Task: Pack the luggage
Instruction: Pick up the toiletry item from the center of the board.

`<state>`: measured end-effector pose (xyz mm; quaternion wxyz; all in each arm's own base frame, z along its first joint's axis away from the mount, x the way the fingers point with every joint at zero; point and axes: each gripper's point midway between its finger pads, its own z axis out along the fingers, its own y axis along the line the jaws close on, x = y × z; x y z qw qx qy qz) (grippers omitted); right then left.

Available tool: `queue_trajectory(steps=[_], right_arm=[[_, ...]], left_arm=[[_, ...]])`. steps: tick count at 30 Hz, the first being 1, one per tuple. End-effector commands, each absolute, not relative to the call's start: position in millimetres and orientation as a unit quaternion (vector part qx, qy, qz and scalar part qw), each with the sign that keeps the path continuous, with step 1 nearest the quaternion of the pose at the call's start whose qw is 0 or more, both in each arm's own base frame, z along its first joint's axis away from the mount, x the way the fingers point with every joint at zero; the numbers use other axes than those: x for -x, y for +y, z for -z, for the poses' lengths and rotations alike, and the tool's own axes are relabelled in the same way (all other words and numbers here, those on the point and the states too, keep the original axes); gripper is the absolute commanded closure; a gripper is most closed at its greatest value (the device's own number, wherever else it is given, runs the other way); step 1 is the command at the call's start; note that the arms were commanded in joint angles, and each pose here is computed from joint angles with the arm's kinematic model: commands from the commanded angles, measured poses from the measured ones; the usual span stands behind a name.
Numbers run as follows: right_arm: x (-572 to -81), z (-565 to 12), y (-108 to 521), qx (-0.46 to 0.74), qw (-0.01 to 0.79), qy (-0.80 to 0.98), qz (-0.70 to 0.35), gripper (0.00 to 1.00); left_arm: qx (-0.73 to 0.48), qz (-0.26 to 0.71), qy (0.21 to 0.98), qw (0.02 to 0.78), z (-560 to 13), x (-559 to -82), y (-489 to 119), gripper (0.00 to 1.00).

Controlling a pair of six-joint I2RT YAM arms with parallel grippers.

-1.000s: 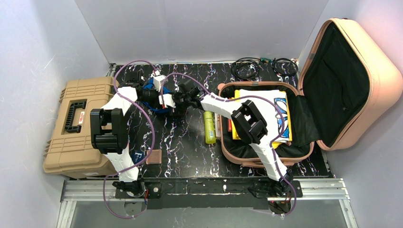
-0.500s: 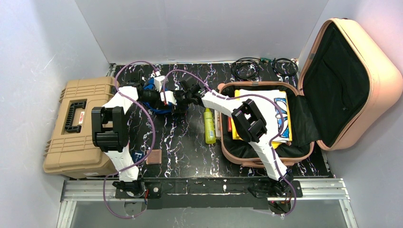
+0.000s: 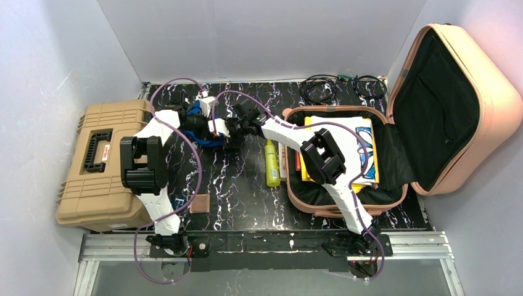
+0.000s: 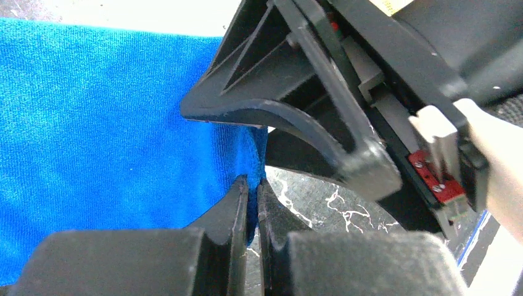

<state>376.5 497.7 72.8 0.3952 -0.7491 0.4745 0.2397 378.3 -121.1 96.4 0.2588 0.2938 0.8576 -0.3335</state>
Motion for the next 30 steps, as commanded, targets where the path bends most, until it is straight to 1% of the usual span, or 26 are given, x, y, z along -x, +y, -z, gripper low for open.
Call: queue_trajectory(steps=[1, 6, 17, 22, 30], right_arm=[[-378.1, -85.8, 502.9, 0.745, 0.409, 0.467, -0.243, 0.29], [-385.4, -93.5, 505.6, 0.737, 0.423, 0.471, -0.235, 0.29], [-394.6, -81.1, 502.3, 0.734, 0.427, 0.484, -0.212, 0.29], [-398.3, -84.2, 510.3, 0.73, 0.433, 0.483, -0.215, 0.28], [-401.8, -71.4, 521.4, 0.733, 0.431, 0.483, -0.21, 0.28]], left_arm=[[-0.277, 0.359, 0.857, 0.246, -99.6, -377.5, -124.8, 1.0], [-0.261, 0.379, 0.855, 0.241, -99.9, -377.8, -125.3, 1.0], [-0.212, 0.412, 0.85, 0.249, -110.0, -388.9, -109.4, 1.0], [-0.209, 0.418, 0.849, 0.247, -110.2, -388.8, -109.6, 1.0], [-0.206, 0.424, 0.847, 0.246, -110.2, -389.3, -110.2, 1.0]])
